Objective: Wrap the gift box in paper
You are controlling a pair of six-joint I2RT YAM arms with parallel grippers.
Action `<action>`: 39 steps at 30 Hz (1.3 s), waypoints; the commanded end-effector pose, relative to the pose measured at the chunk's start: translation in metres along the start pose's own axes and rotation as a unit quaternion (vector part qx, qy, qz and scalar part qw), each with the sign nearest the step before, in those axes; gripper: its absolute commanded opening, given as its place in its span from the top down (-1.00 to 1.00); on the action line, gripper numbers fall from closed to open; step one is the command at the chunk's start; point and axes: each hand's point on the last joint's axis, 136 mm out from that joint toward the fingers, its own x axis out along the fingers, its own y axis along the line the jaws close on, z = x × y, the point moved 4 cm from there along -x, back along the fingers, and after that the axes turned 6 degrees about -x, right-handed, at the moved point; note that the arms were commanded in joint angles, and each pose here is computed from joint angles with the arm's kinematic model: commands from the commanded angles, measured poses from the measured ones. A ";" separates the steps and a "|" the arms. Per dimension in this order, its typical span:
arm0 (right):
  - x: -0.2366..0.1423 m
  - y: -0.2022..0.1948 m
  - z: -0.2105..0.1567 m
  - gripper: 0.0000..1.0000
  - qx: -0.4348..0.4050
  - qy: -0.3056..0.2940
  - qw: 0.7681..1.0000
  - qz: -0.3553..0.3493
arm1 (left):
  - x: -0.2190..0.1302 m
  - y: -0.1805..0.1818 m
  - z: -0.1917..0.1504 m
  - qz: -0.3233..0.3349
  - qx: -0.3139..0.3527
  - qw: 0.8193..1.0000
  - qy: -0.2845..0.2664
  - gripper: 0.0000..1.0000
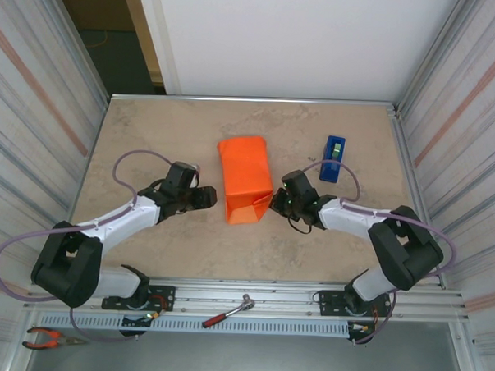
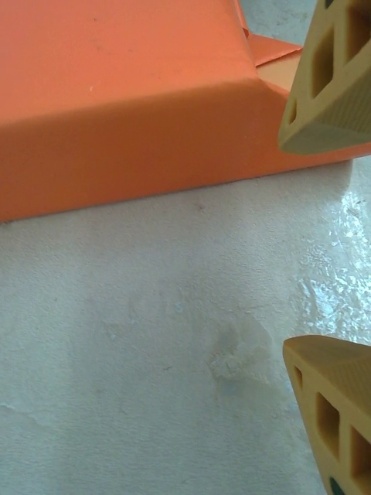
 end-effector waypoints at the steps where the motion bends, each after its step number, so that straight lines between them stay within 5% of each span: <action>1: 0.007 0.020 0.003 1.00 -0.016 0.001 1.000 0.019 | -0.003 0.001 -0.001 -0.007 -0.020 1.000 -0.001 -0.25; 15: 0.035 -0.008 -0.019 1.00 0.017 0.025 0.999 -0.019 | -0.003 -0.001 0.001 -0.012 -0.013 1.000 -0.002 -0.24; 28: 0.012 0.019 -0.023 1.00 -0.020 0.016 1.000 0.007 | 0.000 -0.001 0.000 -0.014 -0.012 1.000 -0.001 -0.24; 39: 0.036 0.019 -0.045 1.00 -0.024 0.043 0.999 -0.006 | 0.000 -0.003 0.001 -0.017 -0.015 1.000 0.001 -0.25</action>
